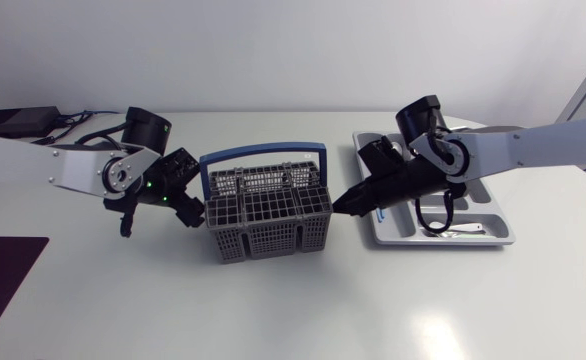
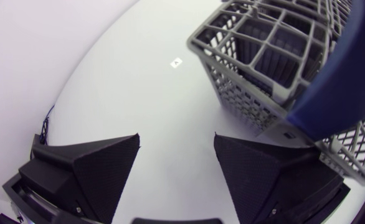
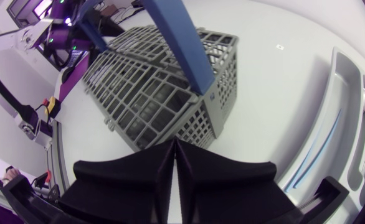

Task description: Unload the cutlery basket into the drawer organizer.

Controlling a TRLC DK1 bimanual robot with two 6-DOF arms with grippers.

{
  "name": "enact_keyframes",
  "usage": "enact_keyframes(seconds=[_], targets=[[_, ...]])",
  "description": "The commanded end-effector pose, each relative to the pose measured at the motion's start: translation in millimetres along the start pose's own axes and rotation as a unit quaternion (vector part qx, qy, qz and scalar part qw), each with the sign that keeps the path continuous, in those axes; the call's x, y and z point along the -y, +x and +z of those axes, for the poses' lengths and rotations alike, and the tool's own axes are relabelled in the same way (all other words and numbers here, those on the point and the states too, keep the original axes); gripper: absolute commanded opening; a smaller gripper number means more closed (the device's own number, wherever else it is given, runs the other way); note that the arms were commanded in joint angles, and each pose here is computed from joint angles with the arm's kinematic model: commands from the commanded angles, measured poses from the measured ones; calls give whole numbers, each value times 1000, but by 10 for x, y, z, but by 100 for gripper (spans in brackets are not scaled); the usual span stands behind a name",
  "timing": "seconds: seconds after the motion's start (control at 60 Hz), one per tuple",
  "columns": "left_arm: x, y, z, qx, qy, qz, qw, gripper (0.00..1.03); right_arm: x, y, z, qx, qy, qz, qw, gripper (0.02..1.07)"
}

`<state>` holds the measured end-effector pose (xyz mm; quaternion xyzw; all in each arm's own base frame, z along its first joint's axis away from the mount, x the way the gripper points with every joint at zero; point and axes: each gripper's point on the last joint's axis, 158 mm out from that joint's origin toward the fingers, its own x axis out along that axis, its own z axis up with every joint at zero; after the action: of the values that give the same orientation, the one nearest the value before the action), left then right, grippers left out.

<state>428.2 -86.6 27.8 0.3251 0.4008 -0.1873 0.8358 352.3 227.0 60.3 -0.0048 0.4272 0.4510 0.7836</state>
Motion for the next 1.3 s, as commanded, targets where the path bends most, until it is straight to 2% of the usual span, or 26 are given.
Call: enact_keyframes(seconds=[0.0, 0.15, 0.267, 0.45, 0.9, 1.283], targets=[[-136, 99, 307, 34, -7, 5, 999, 84, -357, 7, -83, -5, -25, 40, 999, 12], [-190, 230, 357, 31, -12, 6, 999, 84, -452, -32, -145, -5, -37, 31, 999, 12], [-142, 216, 296, 26, -12, 2, 1000, 84, -249, -156, -34, 15, -32, 4, 999, 12], [-91, -99, 209, 44, -27, -12, 999, 84, -72, -375, 116, 44, -31, -26, 998, 12], [368, -237, 157, 46, -14, -42, 998, 84, 62, -104, 130, 27, -30, -30, 999, 12], [483, -443, 128, 59, -12, -45, 997, 84, 105, 146, 143, 16, -37, -28, 999, 12]])
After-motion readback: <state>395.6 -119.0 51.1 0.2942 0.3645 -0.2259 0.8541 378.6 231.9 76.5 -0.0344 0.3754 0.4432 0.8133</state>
